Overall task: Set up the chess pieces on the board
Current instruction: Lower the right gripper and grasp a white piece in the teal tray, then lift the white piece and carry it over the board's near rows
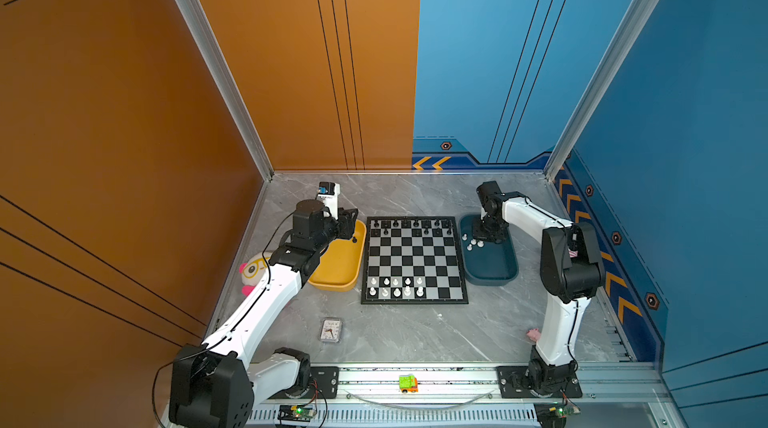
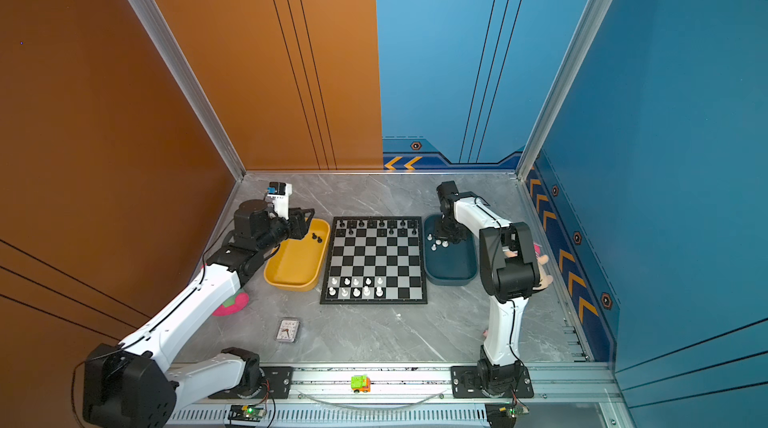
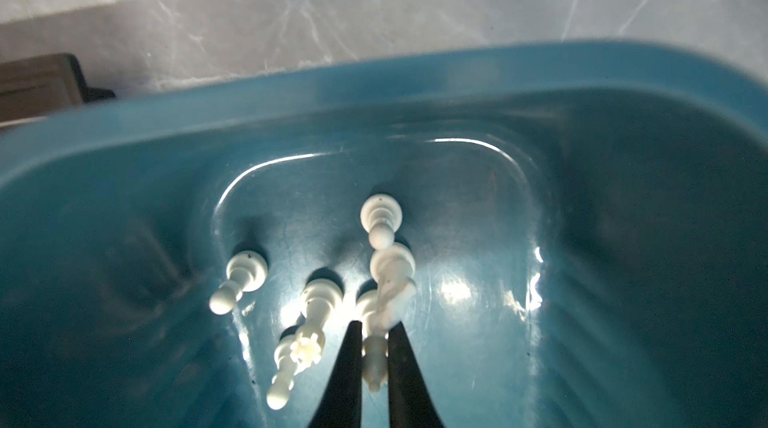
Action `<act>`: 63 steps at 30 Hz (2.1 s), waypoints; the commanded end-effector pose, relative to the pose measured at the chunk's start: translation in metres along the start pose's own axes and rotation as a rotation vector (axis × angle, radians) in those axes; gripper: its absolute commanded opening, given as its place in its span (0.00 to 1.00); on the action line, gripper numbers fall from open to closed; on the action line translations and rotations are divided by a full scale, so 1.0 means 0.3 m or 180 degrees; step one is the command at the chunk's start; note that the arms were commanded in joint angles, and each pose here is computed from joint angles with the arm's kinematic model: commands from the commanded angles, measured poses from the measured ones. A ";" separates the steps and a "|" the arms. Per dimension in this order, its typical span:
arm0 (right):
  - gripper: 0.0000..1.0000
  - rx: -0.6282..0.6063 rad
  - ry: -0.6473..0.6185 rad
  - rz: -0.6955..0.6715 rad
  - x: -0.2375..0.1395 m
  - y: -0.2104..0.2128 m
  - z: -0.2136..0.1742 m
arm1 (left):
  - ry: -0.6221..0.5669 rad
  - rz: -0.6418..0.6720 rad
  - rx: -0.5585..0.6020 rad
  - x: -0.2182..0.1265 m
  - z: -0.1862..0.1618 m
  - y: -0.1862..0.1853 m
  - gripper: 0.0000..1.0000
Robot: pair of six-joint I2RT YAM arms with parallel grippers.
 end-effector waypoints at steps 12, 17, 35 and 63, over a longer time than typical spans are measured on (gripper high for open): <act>0.03 0.0004 -0.0025 -0.0075 -0.075 -0.018 -0.007 | -0.0089 -0.0076 0.0002 -0.011 0.032 -0.009 0.47; 0.03 -0.0019 -0.0054 -0.0083 -0.112 -0.018 -0.023 | -0.0087 -0.0092 0.0003 -0.013 0.030 -0.010 0.47; 0.03 -0.0427 -0.0128 -0.0067 -0.332 0.047 -0.153 | -0.0166 -0.0106 0.0013 -0.044 0.017 -0.011 0.47; 0.02 -0.1487 0.0089 0.0174 -0.351 0.456 -0.603 | -0.0236 -0.0224 0.0025 -0.099 -0.015 -0.035 0.47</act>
Point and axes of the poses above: each gripper's point midway between its finger pads, its own x axis out along the fingers, its own y axis along the line the jaws close on, z = x × y, the point moved 10 cm from there along -x, back along the fingers, and after that the axes turned 2 degrees about x, right-handed, at the moved point
